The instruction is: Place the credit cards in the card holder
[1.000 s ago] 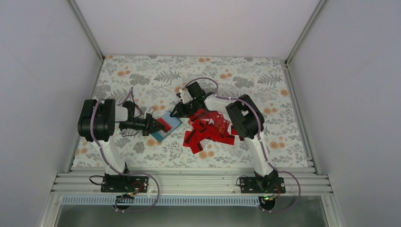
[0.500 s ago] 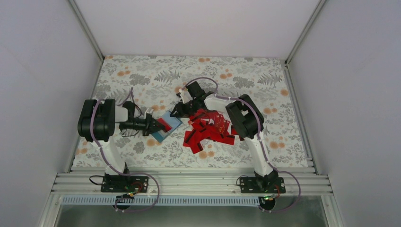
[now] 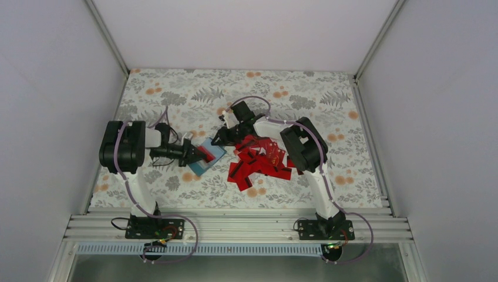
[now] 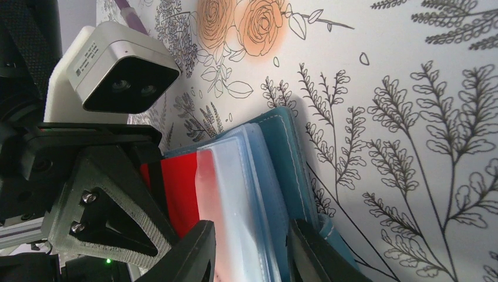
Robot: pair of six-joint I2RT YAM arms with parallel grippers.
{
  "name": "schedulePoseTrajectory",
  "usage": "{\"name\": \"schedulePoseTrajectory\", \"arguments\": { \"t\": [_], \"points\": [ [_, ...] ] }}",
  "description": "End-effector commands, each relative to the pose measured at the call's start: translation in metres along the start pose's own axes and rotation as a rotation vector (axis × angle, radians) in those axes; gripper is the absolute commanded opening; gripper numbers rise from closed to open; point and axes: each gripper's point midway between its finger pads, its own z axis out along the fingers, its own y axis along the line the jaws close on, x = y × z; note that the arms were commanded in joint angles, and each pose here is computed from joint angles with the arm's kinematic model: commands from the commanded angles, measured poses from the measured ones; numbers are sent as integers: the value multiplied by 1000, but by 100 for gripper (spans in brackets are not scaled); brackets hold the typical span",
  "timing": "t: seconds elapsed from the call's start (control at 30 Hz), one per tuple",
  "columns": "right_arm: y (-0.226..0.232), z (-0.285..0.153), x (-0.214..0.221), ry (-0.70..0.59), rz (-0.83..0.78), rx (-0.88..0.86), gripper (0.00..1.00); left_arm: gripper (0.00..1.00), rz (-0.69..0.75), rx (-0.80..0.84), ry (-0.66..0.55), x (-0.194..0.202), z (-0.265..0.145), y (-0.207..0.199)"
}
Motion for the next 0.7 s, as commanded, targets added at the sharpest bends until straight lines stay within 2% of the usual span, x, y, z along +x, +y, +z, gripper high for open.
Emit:
{"name": "schedulePoseTrajectory", "arguments": {
  "t": [0.0, 0.17, 0.27, 0.67],
  "points": [
    [-66, 33, 63, 159, 148, 172, 33, 5, 15, -42, 28, -8, 18, 6],
    [-66, 34, 63, 160, 148, 170, 33, 7, 24, -53, 47, -10, 26, 3],
    [-66, 33, 64, 160, 148, 172, 33, 12, 23, -81, 42, -10, 25, 4],
    [-67, 33, 66, 159, 146, 170, 32, 52, -35, -298, -14, -1, 6, 15]
  ]
}}
